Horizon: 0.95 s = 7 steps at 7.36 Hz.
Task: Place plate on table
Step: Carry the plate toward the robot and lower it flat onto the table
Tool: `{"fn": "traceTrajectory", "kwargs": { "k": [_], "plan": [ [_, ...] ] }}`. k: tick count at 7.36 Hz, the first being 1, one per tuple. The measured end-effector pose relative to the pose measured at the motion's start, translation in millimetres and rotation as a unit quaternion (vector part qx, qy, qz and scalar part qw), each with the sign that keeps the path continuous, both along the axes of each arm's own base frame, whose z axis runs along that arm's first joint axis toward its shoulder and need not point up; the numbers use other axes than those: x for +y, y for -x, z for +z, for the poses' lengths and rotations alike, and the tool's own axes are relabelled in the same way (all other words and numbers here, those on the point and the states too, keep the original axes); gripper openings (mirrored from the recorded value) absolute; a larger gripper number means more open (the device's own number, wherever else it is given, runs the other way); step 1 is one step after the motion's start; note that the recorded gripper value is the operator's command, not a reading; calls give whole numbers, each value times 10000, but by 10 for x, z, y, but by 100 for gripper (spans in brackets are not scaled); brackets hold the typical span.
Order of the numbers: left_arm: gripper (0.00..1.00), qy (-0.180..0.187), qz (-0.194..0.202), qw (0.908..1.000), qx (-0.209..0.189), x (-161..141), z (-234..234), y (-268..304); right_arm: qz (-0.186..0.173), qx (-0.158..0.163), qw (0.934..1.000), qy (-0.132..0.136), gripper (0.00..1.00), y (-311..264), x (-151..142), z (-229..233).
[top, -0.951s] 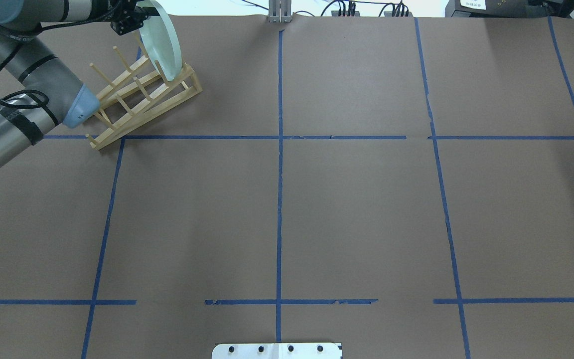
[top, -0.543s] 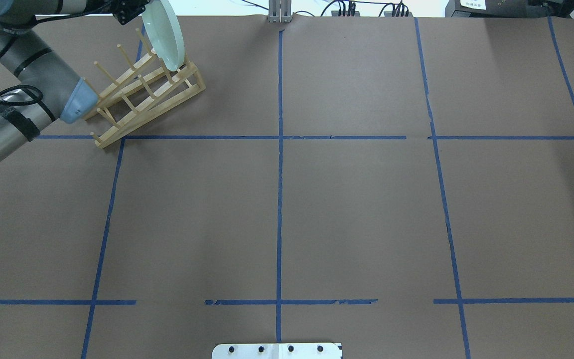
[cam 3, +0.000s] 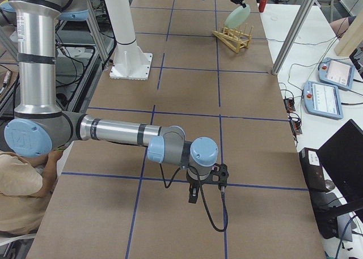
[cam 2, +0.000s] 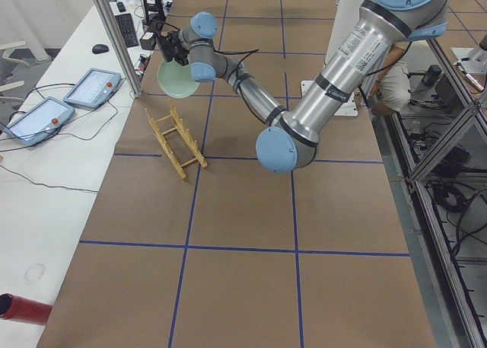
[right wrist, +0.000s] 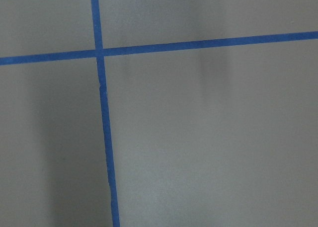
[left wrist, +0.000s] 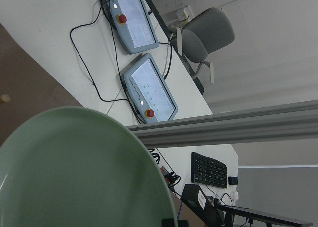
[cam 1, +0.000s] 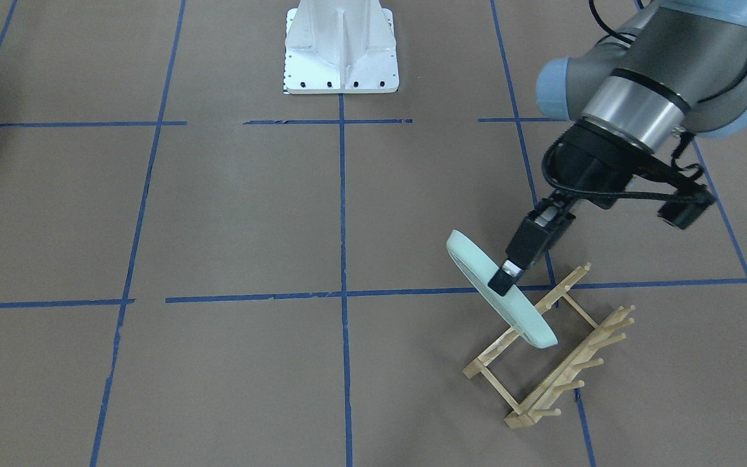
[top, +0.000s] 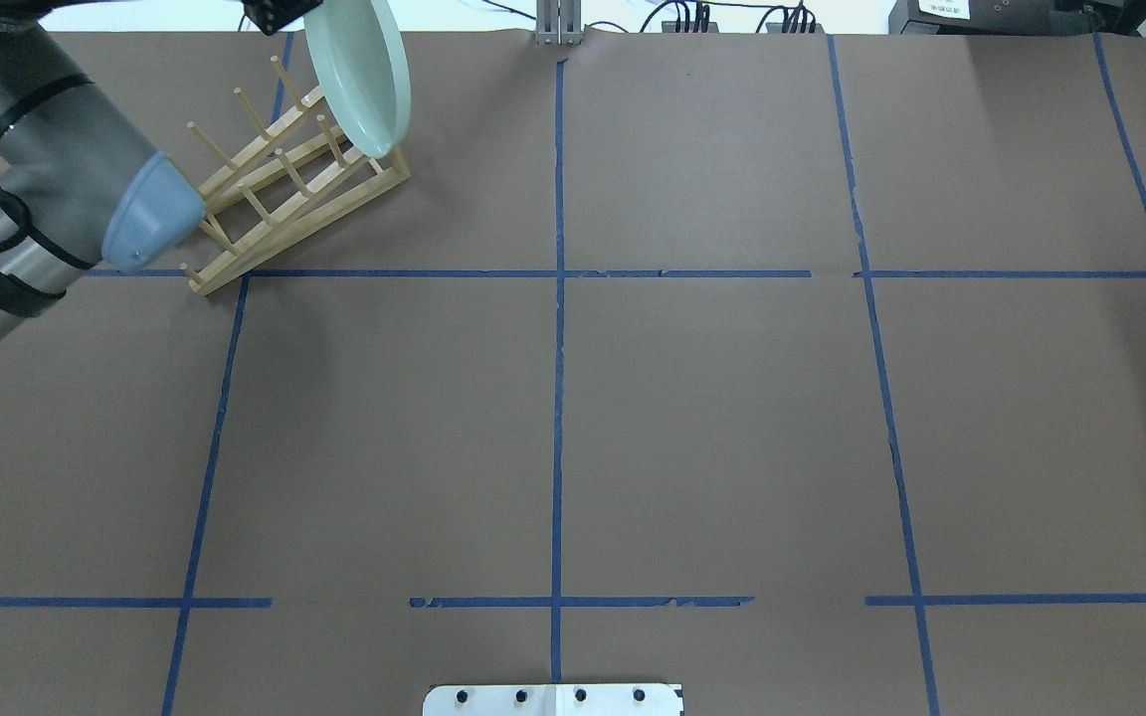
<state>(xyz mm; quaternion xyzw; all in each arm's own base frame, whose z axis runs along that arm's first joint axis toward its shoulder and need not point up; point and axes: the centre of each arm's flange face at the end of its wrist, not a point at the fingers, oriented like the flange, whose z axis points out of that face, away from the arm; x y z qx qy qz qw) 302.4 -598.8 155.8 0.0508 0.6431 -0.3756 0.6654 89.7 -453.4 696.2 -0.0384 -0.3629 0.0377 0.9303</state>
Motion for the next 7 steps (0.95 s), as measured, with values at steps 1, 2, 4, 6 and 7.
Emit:
{"fn": "traceTrajectory", "kwargs": {
  "k": [1, 2, 4, 6, 7],
  "plan": [
    [0, 418, 314, 9979, -373, 199, -28, -382, 0, 0, 10000, 1, 100, 0, 1, 1],
    [0, 807, 677, 9902, -912, 388, -46, -798, 0, 0, 10000, 1, 100, 0, 1, 1],
    [0, 1362, 1437, 9554, -2189, 711, -69, -1518, 0, 0, 10000, 1, 100, 0, 1, 1],
    [0, 1691, 1893, 9070, -3361, 968, 157, -2473, 0, 0, 10000, 1, 100, 0, 1, 1],
    [0, 1605, 2024, 8908, -3738, 1039, 254, -2751, 0, 0, 10000, 1, 100, 0, 1, 1]
  ]
}}
